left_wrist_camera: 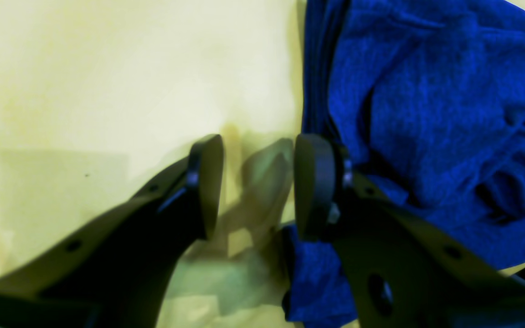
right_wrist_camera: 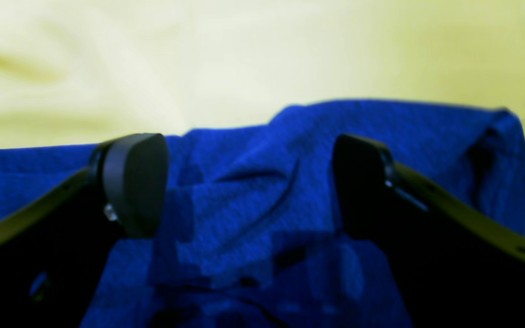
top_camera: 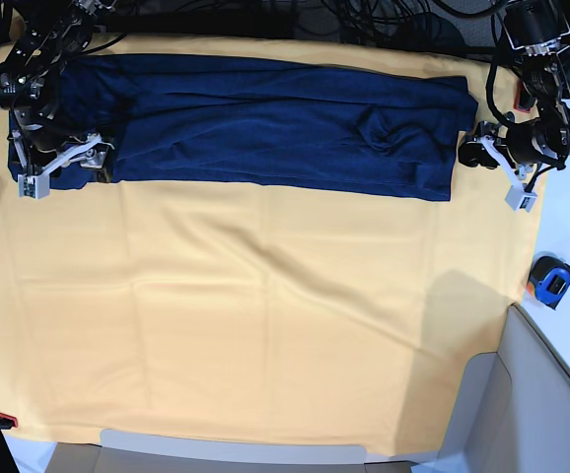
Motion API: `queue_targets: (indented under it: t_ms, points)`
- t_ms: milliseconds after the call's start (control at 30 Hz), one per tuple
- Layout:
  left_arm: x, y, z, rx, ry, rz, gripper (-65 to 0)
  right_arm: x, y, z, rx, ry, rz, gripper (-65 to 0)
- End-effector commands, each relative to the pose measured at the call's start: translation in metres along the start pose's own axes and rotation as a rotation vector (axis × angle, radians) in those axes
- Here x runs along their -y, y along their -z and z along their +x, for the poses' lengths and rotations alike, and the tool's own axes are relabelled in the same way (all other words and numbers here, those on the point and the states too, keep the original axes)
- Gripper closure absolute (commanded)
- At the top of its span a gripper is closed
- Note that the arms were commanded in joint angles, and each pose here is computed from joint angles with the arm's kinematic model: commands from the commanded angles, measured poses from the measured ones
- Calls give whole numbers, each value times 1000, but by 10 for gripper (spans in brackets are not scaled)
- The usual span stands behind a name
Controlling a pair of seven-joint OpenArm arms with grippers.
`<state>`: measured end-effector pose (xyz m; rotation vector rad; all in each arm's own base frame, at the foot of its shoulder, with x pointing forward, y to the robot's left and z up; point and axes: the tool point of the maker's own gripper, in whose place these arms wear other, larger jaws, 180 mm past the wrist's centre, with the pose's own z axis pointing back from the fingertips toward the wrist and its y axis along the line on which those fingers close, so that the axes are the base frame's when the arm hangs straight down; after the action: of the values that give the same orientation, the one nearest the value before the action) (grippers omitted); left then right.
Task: Fold the T-shirt properly
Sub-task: 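Move the right gripper to one end of the strip, left gripper to the other, then grasp both ends of the navy strip with both grippers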
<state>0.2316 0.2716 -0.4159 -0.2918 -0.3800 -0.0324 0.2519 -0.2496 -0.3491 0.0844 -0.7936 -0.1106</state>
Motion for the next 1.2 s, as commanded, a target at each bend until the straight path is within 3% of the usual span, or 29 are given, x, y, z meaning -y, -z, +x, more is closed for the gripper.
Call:
queue_targets:
  t_ms: [0, 133, 400, 700, 967, 1167]
  points:
    - [-6, -3, -9, -53, 6, 26, -255, -1, -3, 14, 51, -11, 7, -552]
    - [-6, -5, -5, -36, 16, 18, -256, -2, -2, 13, 50, -9, 11, -552]
    - [-16, -38, 24, 189, -82, -68, -255, -5, -1, 12, 46, -5, 19, -552]
    - [3, -56, 48, 318, -104, -225, -256, -6, 1, 9, 37, 3, 25, -552]
    - [49, -39, 48, 290, -106, -437, -256, -4, 8, -3, 3, 22, 35, -552]
    - [45, -30, 38, 246, -160, -470, -256, -4, 8, -3, 3, 22, 35, -552]
